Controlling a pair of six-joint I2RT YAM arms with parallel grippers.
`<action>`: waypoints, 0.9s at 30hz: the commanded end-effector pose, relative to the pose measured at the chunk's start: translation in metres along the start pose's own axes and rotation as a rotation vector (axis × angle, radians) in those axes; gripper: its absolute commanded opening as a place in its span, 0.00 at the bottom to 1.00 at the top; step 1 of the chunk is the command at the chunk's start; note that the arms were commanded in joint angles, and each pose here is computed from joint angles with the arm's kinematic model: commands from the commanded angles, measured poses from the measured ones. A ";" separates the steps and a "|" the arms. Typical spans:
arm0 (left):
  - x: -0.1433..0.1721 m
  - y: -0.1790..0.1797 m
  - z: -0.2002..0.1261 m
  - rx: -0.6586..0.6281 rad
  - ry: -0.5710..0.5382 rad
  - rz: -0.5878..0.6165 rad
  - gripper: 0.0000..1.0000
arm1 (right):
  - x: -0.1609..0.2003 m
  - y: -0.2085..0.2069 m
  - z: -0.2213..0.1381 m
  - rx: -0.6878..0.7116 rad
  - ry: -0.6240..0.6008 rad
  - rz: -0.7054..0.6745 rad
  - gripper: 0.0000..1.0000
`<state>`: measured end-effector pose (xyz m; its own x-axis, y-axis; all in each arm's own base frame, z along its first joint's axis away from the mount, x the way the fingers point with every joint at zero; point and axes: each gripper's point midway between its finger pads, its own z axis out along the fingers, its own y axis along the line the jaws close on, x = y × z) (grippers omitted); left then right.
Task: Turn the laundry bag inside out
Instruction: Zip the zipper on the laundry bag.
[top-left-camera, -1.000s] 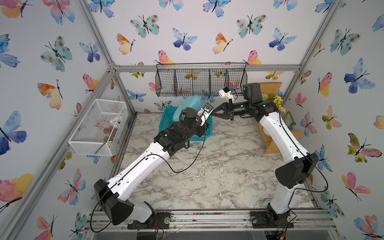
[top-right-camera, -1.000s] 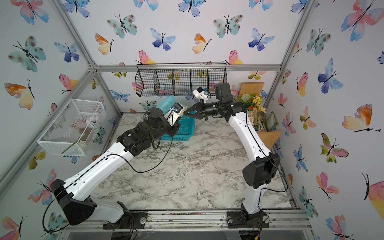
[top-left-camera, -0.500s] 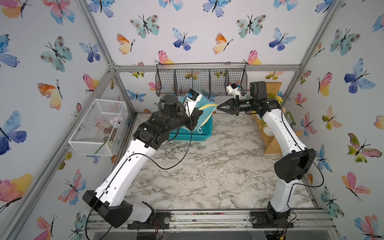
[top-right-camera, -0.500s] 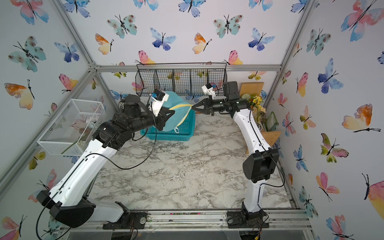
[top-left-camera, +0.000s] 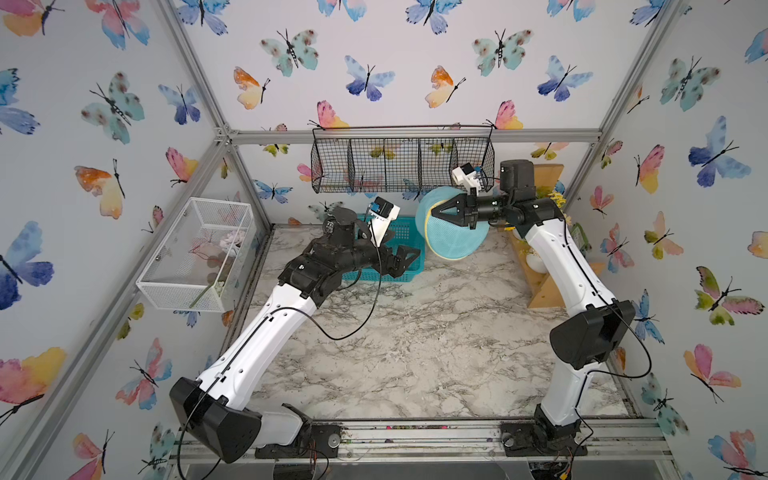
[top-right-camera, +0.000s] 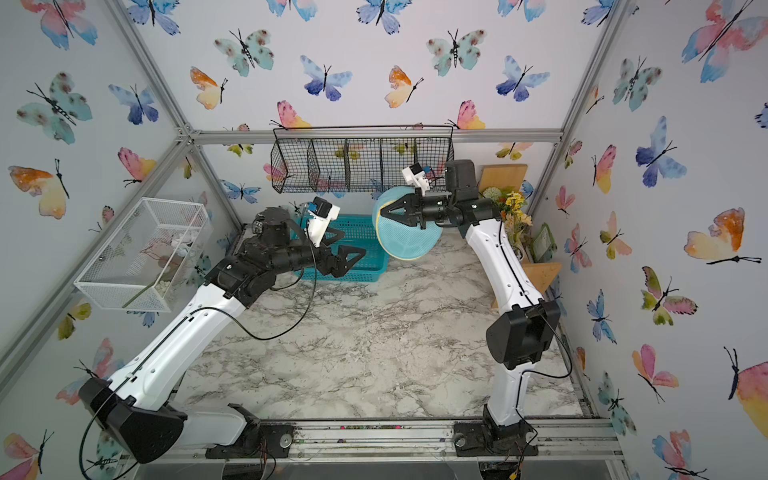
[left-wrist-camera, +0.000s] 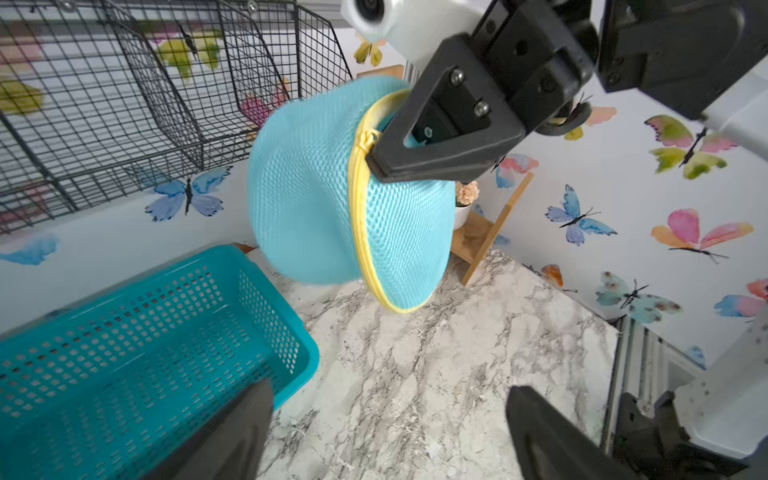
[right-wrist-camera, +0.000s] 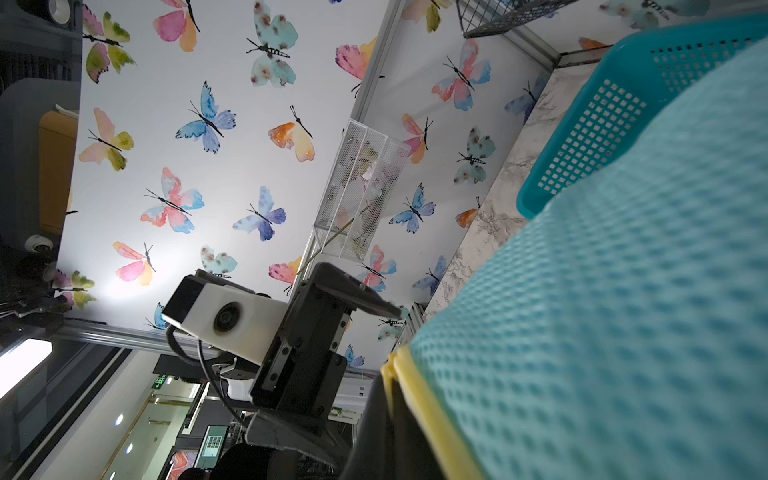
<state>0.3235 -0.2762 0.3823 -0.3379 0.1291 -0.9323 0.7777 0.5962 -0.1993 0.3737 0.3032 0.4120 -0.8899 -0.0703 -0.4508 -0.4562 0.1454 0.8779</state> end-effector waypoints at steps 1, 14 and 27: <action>-0.023 -0.005 0.002 0.036 -0.083 0.033 0.99 | 0.009 0.029 0.000 -0.023 0.002 -0.062 0.02; -0.050 -0.008 0.005 -0.013 -0.141 0.137 0.99 | 0.027 0.038 0.017 -0.047 0.059 -0.057 0.02; -0.024 -0.003 0.025 -0.015 -0.081 0.144 0.98 | 0.034 0.062 0.022 -0.095 0.077 -0.082 0.02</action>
<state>0.3367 -0.2990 0.4042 -0.1945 0.1322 -0.9720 0.8155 0.5725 -0.0853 0.3334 0.3352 0.4180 -0.8835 -0.1533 -0.4427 -0.4595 0.0995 0.8826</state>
